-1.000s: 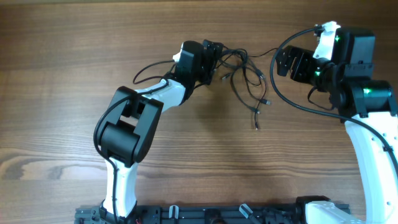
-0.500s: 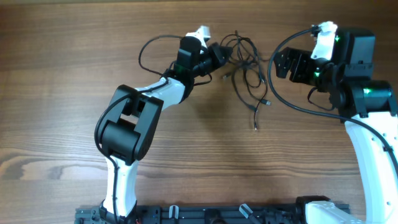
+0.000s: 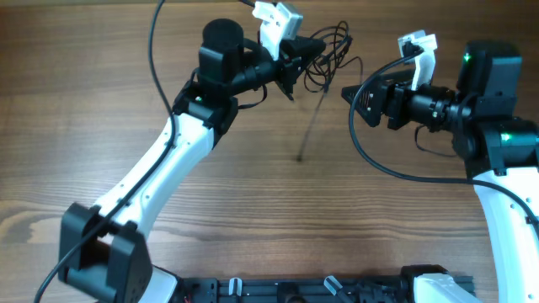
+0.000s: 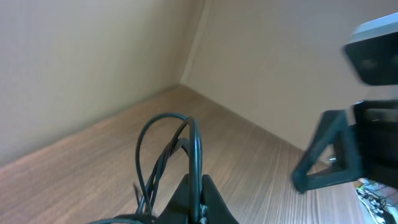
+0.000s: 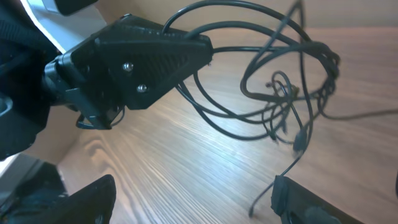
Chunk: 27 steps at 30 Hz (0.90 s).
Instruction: Untangle cables
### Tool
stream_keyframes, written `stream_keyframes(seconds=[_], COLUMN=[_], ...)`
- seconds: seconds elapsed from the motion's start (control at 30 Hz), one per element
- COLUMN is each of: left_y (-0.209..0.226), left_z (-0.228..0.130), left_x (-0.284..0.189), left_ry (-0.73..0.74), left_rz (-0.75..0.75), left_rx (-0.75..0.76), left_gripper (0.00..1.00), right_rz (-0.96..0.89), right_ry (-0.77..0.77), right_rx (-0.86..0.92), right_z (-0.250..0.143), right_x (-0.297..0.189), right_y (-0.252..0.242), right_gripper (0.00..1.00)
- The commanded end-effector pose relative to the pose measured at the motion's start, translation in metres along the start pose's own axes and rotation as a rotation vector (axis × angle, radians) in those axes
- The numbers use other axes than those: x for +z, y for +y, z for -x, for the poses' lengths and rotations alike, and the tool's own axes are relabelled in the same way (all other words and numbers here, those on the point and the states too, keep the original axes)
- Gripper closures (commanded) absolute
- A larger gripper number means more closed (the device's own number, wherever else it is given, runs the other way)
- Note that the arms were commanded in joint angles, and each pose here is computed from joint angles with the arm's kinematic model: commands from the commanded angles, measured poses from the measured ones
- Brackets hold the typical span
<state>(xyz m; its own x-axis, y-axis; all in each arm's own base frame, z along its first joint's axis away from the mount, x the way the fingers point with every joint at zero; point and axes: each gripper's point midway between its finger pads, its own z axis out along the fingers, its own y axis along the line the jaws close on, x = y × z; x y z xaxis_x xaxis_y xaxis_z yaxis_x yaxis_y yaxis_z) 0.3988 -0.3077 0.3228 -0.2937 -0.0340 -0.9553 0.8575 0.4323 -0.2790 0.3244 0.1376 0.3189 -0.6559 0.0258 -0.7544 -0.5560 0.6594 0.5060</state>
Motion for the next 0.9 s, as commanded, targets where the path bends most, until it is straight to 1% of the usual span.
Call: stream_keyframes(seconds=[0.0,0.1,0.17,0.23,0.33,0.5,0.63,0.67,0.7,0.73,0.77,0.8,0.83,0.87], left_y=[-0.027,-0.046,-0.061,-0.067,-0.094,-0.126,-0.140,-0.144,-0.147,-0.147,-0.147,-0.147,-0.148,-0.151], left_z=[0.037,0.051,0.056,0.062,0.063,0.079,0.089,0.091,0.093,0.092,0.092,0.090,0.089,0.088], left_x=[-0.021,-0.032,-0.038,-0.042,-0.040,-0.037,-0.048,-0.050,-0.054,-0.055,-0.054,-0.054,-0.053,-0.052], left_ry=[-0.065,-0.088,-0.091,-0.099,-0.099,-0.162,-0.184,-0.185,-0.187,-0.183,-0.180,-0.173,-0.164,-0.163], left_rz=[-0.035,-0.077,-0.132,-0.144,-0.230,-0.319,-0.354,-0.363,-0.368,-0.367,-0.366,-0.367,-0.371,-0.377], left_rx=[0.047,0.034,0.049,0.008,0.035,0.016,0.031,0.038,0.042,0.038,0.034,0.028,0.007,0.008], left_gripper=[0.96,0.96,0.96,0.96,0.96,0.96,0.96,0.96,0.96,0.96,0.96,0.96,0.96,0.96], right_rz=[0.106,0.129,0.135,0.194,0.235,0.235,0.234,0.235,0.244,0.265,0.297,0.364,0.438,0.473], right_ry=[-0.031,-0.054,-0.079,-0.097,-0.134,-0.138,-0.151,-0.160,-0.168,-0.171,-0.171,-0.169,-0.167,-0.166], right_rx=[-0.059,-0.076,-0.099,-0.135,-0.199,-0.206,-0.246,-0.257,-0.269,-0.282,-0.294,-0.319,-0.350,-0.370], right_z=[0.008,0.015,0.022,0.027,0.036,0.037,0.040,0.042,0.044,0.045,0.044,0.043,0.041,0.039], right_x=[-0.005,-0.005,-0.006,-0.008,-0.011,-0.011,-0.011,-0.012,-0.013,-0.014,-0.015,-0.019,-0.025,-0.027], right_y=[0.022,0.026,0.028,0.039,0.048,0.048,0.049,0.050,0.052,0.056,0.061,0.072,0.085,0.090], right_gripper=[0.19,0.20,0.21,0.23,0.22,0.23,0.31,0.37,0.46,0.63,0.75,0.96,0.96,0.96])
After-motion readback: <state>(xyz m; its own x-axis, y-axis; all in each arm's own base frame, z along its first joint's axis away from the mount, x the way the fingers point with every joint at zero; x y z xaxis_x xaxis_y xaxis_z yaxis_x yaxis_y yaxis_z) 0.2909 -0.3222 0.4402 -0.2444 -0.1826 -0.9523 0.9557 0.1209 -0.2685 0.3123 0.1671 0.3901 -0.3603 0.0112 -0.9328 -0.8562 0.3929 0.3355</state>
